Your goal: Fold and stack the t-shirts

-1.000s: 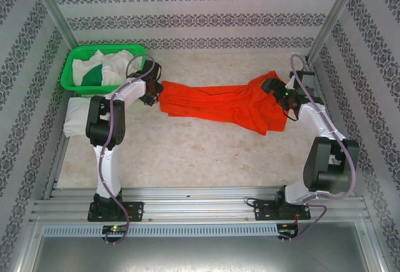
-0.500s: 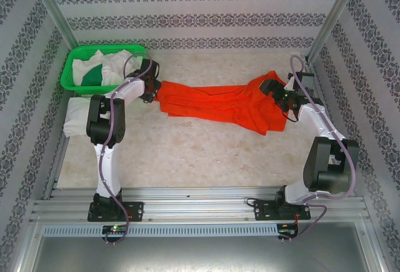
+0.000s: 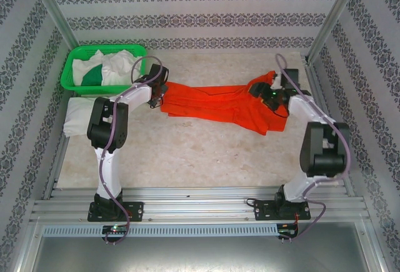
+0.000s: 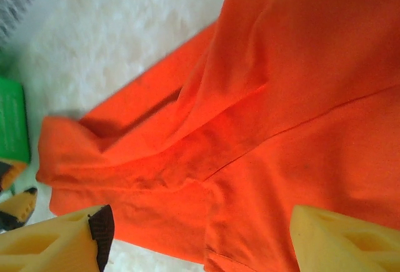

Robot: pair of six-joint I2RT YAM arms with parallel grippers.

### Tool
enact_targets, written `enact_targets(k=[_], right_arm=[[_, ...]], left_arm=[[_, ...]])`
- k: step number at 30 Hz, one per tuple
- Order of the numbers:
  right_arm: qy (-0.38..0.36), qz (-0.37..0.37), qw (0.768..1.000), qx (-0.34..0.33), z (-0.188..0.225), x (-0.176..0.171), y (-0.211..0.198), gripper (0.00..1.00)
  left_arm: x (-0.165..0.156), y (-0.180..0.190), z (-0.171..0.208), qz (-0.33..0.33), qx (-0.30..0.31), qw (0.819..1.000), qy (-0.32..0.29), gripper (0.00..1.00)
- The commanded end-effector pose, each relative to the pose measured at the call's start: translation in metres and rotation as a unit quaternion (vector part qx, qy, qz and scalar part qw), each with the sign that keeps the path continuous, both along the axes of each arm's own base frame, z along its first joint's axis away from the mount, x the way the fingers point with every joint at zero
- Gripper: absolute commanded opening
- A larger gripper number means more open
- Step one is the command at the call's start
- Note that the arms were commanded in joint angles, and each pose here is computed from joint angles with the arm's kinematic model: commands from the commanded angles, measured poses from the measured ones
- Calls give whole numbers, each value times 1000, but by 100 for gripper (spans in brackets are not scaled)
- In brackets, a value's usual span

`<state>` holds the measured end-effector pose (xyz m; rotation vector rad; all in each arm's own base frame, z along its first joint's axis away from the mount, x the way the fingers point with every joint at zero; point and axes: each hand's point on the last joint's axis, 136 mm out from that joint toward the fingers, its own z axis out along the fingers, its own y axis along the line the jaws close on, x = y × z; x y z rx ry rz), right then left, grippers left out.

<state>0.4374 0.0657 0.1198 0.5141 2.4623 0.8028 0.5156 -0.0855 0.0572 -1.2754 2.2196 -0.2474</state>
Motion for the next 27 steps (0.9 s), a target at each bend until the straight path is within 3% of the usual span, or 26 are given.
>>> enact_targets(k=[1, 5, 10, 13, 19, 27], right_arm=[[55, 74, 996, -17, -29, -16, 47, 72], [103, 52, 993, -7, -69, -13, 66, 73], [169, -12, 985, -8, -107, -24, 38, 77], [163, -41, 985, 32, -107, -24, 31, 77], [179, -72, 981, -12, -100, -38, 10, 77], [177, -97, 979, -15, -97, -51, -12, 78]], left_arm=[[3, 3, 21, -3, 13, 999, -29, 67], [-5, 5, 18, 5, 8, 1000, -22, 71], [-15, -6, 14, -1, -6, 1000, -11, 73], [-20, -8, 16, 9, -12, 1000, -18, 74], [-28, -20, 12, 15, -35, 999, -16, 72], [-29, -42, -3, 1, -57, 998, -20, 64]])
